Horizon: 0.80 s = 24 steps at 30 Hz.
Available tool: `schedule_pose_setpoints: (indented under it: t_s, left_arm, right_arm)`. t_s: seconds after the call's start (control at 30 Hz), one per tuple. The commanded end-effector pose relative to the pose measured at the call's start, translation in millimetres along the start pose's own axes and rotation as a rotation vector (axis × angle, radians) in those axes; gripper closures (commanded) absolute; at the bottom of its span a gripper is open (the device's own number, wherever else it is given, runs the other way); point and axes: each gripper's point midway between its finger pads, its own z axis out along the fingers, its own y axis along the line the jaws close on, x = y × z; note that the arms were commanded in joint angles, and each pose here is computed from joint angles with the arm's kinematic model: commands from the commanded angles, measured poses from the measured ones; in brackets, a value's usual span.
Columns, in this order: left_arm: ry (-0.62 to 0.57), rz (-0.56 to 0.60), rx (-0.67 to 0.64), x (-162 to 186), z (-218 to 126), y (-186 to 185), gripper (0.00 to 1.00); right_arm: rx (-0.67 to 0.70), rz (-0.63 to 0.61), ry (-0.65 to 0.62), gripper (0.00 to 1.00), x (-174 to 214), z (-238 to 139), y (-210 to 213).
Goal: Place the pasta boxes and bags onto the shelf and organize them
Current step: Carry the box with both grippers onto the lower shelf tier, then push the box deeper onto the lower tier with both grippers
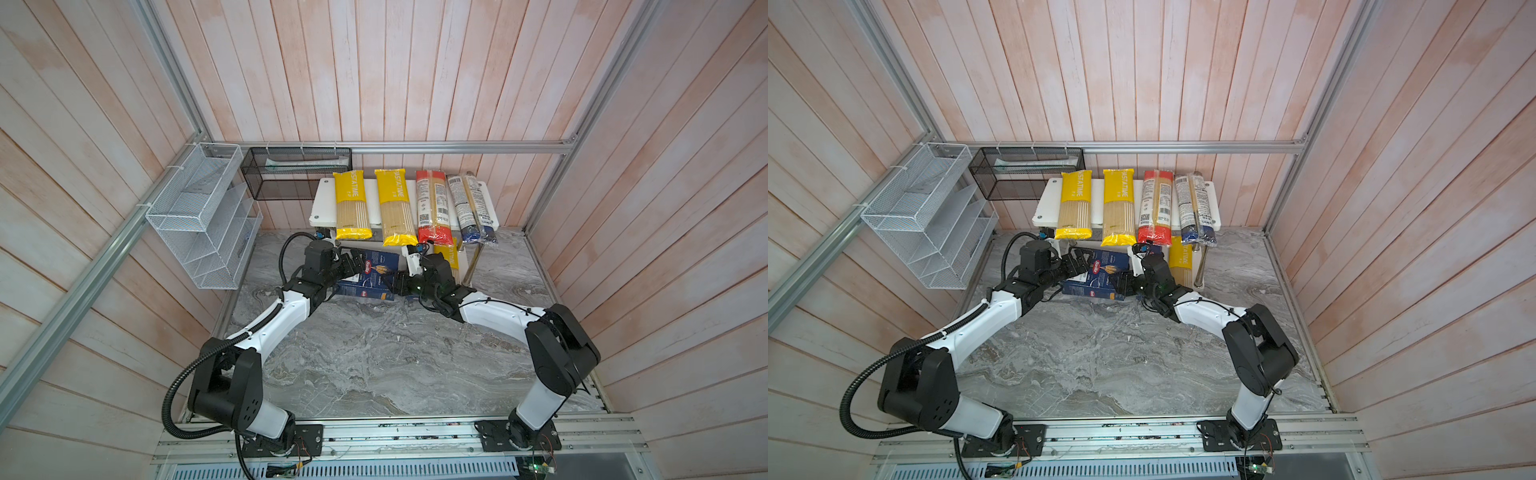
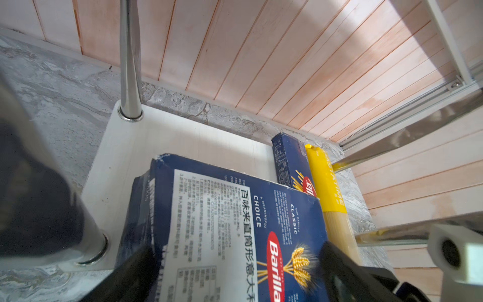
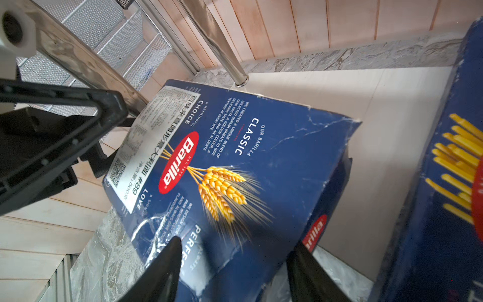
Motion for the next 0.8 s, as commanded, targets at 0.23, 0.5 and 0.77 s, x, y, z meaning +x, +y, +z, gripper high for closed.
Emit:
schedule_pose_setpoints:
  t_s: [0.23, 0.5, 0.77]
  left_arm:
    - [-0.027, 0.036, 0.223, -20, 2, -54, 0.00]
    - [-0.019, 0.037, 0.215, -19, 10, -49, 0.00]
    - [-0.001, 0.044, 0.211, -17, 23, -44, 0.00]
  right_arm:
    - [-0.242, -0.063, -0.130, 0.38, -49, -3, 62]
    - [-0.240, -0.063, -0.136, 0.38, -54, 0, 57]
    - [-0.225, -0.057, -0.126, 0.38, -52, 5, 47]
